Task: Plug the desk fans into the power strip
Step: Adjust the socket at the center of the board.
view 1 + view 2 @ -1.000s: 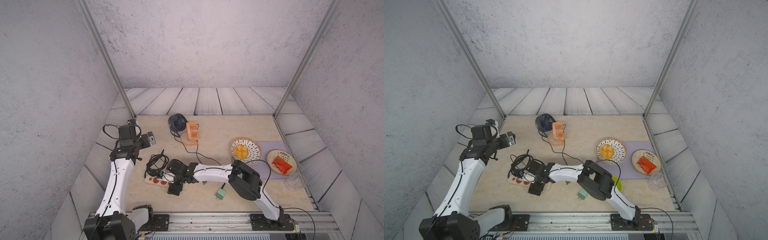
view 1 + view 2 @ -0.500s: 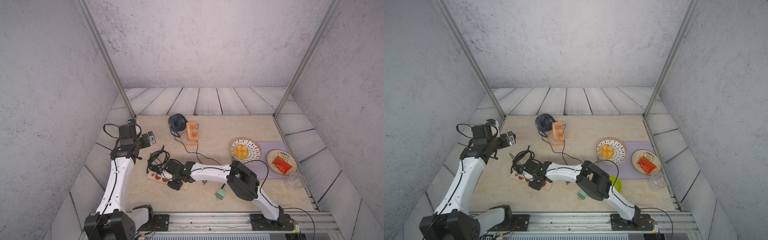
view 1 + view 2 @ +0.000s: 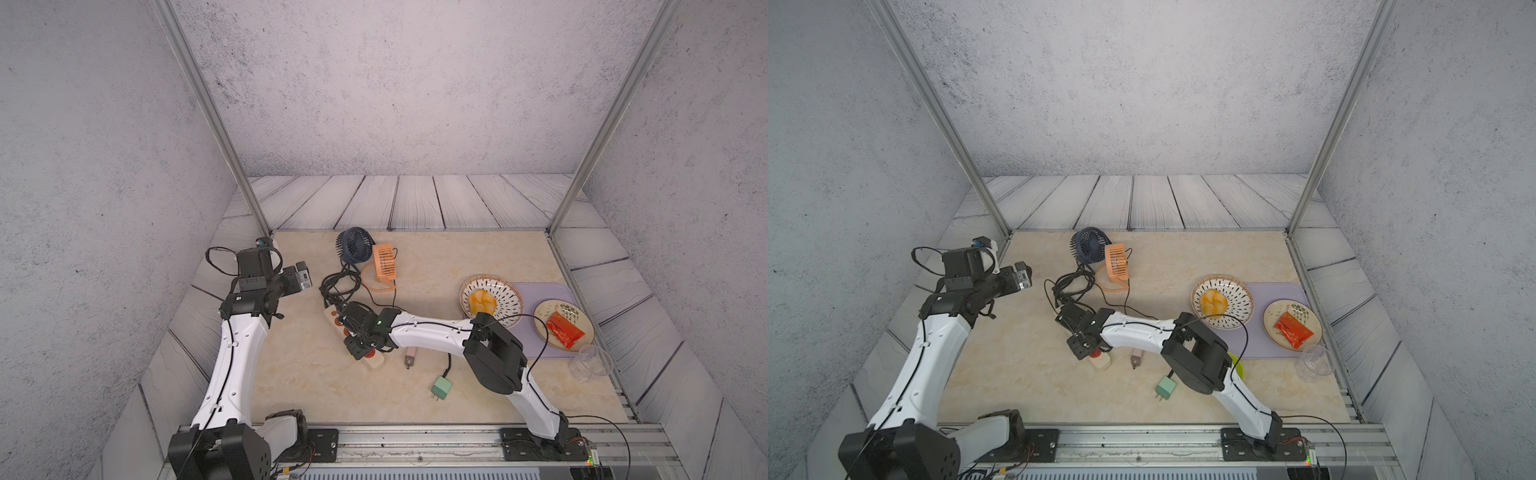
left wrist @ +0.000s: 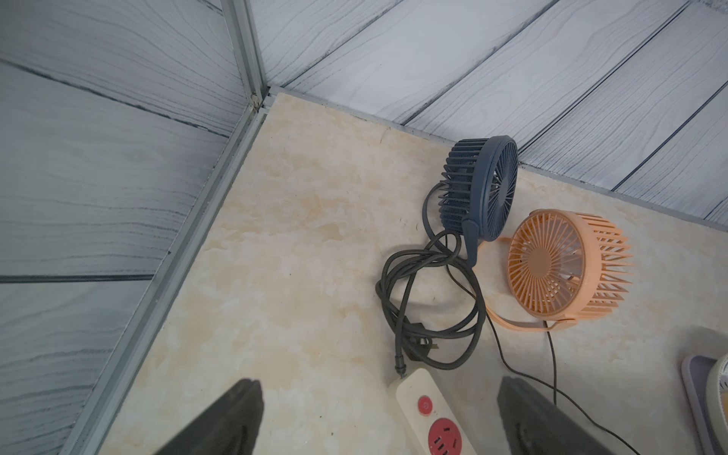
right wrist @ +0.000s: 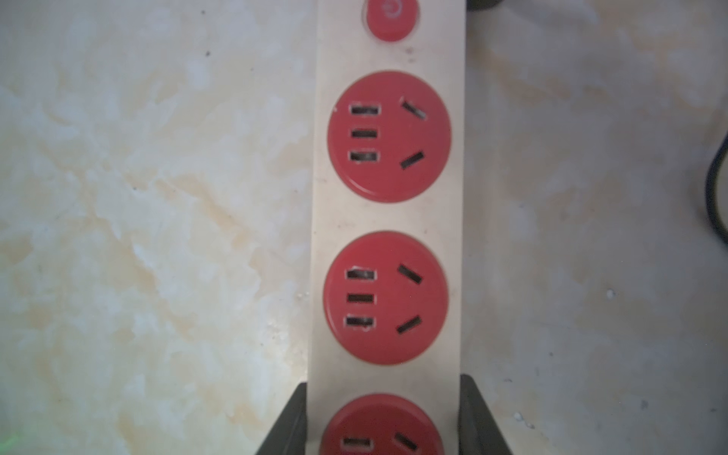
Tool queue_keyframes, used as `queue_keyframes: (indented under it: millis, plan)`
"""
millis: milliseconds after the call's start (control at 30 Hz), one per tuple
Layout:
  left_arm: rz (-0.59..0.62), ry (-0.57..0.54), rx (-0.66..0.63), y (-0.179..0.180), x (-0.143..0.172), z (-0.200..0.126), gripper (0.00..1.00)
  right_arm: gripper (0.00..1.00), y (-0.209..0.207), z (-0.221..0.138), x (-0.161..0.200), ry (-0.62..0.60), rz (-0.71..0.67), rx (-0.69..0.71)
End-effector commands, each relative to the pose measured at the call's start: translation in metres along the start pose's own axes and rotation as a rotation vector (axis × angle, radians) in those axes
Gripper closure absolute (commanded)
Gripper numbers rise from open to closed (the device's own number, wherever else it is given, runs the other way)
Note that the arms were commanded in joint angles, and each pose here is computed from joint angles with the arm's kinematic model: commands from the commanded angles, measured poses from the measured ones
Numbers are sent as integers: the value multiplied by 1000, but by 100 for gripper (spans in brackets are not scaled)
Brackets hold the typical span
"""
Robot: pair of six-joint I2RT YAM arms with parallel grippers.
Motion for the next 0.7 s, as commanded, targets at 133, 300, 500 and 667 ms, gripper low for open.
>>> queue_keyframes:
  millis: [133,300,500,667]
  plan:
    - [-140,88,96,-5,31,27,0,26,-10,-44,-21,-55,110,-202]
    - [-292,192,180,-11,57,50,0,11,-20,-70,-19,-65,64,-213]
    - [-411,297,223,-14,82,81,0,8,-33,-62,-6,-7,125,-305]
    - [-492,386,264,-19,94,105,1,8,-34,-39,-3,95,153,-365]
Point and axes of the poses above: each gripper's point midway between its finger pads, its own z axis out along the fingers, its own y axis along the line the jaws close on, x = y × z, the point moved 10 cm from there along -z, back along the fingers, and after that the axes turned 15 degrees about z, right-handed, at the moved point
